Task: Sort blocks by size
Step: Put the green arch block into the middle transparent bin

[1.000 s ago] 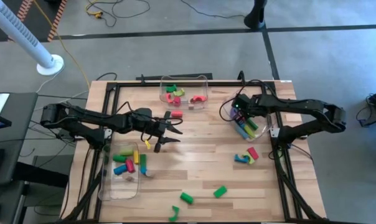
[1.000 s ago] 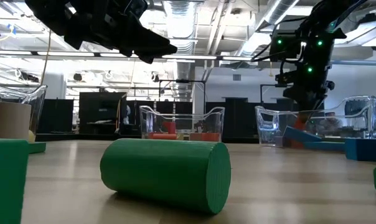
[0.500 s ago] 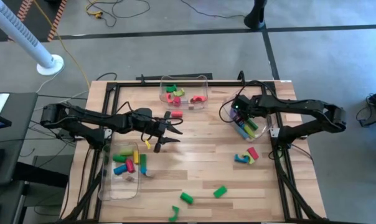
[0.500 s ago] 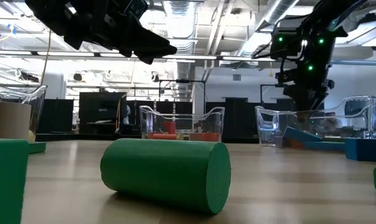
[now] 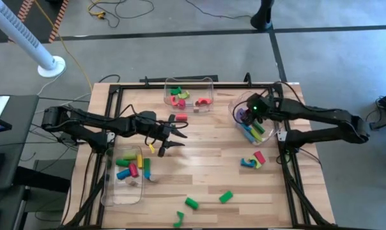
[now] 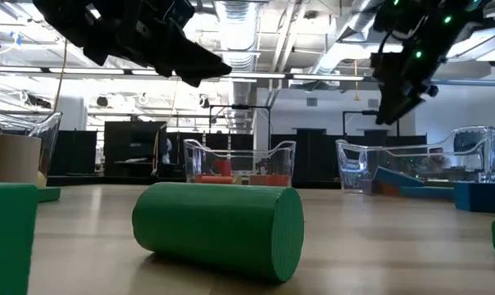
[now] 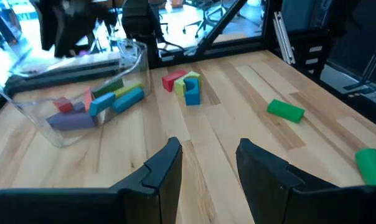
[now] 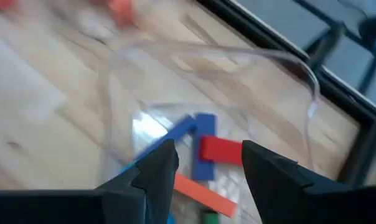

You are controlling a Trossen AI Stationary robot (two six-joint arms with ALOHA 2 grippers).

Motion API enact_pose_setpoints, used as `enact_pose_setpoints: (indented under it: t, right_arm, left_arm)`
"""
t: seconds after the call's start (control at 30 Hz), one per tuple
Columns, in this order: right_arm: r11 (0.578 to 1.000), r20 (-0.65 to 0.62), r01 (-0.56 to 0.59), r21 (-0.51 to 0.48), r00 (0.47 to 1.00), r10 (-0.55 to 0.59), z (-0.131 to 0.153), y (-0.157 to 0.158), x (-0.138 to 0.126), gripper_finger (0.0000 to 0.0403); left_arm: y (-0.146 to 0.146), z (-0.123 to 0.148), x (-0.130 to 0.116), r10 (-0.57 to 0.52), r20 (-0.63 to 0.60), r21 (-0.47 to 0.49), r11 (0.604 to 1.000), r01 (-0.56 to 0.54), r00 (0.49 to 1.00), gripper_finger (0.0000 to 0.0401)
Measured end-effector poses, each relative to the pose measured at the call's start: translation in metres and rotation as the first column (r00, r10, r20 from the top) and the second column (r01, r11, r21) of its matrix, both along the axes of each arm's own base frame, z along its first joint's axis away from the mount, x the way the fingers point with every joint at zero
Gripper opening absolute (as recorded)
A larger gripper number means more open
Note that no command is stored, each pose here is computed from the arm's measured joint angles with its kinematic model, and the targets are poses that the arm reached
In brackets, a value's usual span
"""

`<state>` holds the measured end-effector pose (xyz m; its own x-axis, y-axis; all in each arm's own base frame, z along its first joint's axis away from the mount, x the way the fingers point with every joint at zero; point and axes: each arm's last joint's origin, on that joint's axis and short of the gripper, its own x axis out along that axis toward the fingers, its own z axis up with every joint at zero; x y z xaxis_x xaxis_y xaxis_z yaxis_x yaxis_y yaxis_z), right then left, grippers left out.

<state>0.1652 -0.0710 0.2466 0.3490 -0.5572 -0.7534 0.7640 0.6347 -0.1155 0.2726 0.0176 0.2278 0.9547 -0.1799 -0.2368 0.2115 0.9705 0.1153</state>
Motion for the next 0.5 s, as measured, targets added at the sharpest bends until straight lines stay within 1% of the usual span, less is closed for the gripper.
enact_pose_setpoints:
  t: [0.13,0.23,0.37,0.5]
  right_arm:
    - [0.994,0.08,-0.102,-0.033,0.991,0.104,0.01,0.017,0.003,0.0211]
    - [0.98,0.12,-0.189,-0.056,0.973,0.195,0.015,0.031,0.006,0.0211]
    - [0.951,0.151,-0.3,-0.074,0.939,0.308,0.018,0.049,0.01,0.0211]
    - [0.917,0.154,-0.393,-0.074,0.904,0.399,0.017,0.067,0.013,0.0211]
  left_arm:
    - [0.0,-0.003,-0.001,-0.002,-0.028,-0.003,1.0,0.002,1.0,0.0143]
    - [-0.002,-0.003,-0.001,-0.016,-0.037,-0.008,1.0,0.016,0.999,0.0143]
    - [-0.005,-0.004,-0.001,-0.06,-0.045,-0.033,0.998,0.058,0.997,0.0143]
    - [-0.01,-0.005,-0.002,-0.106,-0.054,-0.044,0.994,0.103,0.993,0.0143]
